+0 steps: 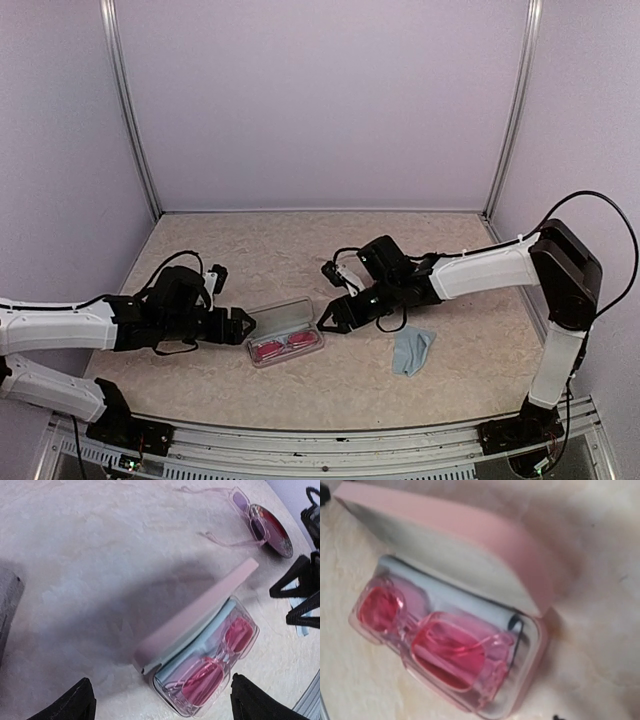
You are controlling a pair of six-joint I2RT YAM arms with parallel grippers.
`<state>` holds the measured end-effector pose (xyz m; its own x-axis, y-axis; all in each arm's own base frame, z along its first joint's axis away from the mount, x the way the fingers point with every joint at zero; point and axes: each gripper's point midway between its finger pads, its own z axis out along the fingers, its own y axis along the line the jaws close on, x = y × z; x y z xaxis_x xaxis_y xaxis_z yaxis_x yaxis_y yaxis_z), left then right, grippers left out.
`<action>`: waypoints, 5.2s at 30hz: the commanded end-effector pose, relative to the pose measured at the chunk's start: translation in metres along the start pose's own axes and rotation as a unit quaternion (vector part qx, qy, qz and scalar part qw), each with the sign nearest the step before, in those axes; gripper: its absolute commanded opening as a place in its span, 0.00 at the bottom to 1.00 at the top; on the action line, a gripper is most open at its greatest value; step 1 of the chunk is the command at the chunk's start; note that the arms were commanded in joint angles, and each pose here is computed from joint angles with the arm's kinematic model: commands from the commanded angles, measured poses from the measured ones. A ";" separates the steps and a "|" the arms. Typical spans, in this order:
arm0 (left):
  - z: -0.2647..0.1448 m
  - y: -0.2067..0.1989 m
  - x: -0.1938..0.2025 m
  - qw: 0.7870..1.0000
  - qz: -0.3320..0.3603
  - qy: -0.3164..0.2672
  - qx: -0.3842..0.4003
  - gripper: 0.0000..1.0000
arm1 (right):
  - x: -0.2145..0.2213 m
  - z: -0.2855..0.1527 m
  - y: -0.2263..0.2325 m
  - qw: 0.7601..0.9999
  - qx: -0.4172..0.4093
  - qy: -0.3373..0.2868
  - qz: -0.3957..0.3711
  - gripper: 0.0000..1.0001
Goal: Organize the sunglasses
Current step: Adjust the sunglasses and the sunglasses case, then close the case with sunglasses at the center of the board, then adjust the case with sunglasses at the center of the board.
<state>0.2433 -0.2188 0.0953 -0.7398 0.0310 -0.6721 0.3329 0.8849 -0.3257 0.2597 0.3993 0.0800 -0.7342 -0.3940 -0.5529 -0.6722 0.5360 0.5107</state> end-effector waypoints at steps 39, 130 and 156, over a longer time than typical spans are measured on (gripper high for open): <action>0.024 -0.006 -0.116 0.993 0.055 -0.101 -0.017 0.91 | 0.021 0.043 -0.025 0.998 0.031 0.024 0.056 0.26; 0.043 -0.062 0.063 0.974 0.221 0.050 -0.008 0.99 | 0.017 0.042 -0.018 0.997 0.059 0.010 0.053 0.07; 0.064 -0.048 0.068 0.979 0.178 0.098 0.010 0.55 | 0.019 0.047 -0.017 0.997 0.045 0.013 0.055 0.07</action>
<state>0.2079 -0.2919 0.0195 -0.6416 0.4986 -0.5828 0.6454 0.7616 -0.0590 0.2754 0.4207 0.0375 -0.7981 -0.3093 -0.5171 -0.5739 0.6517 0.4959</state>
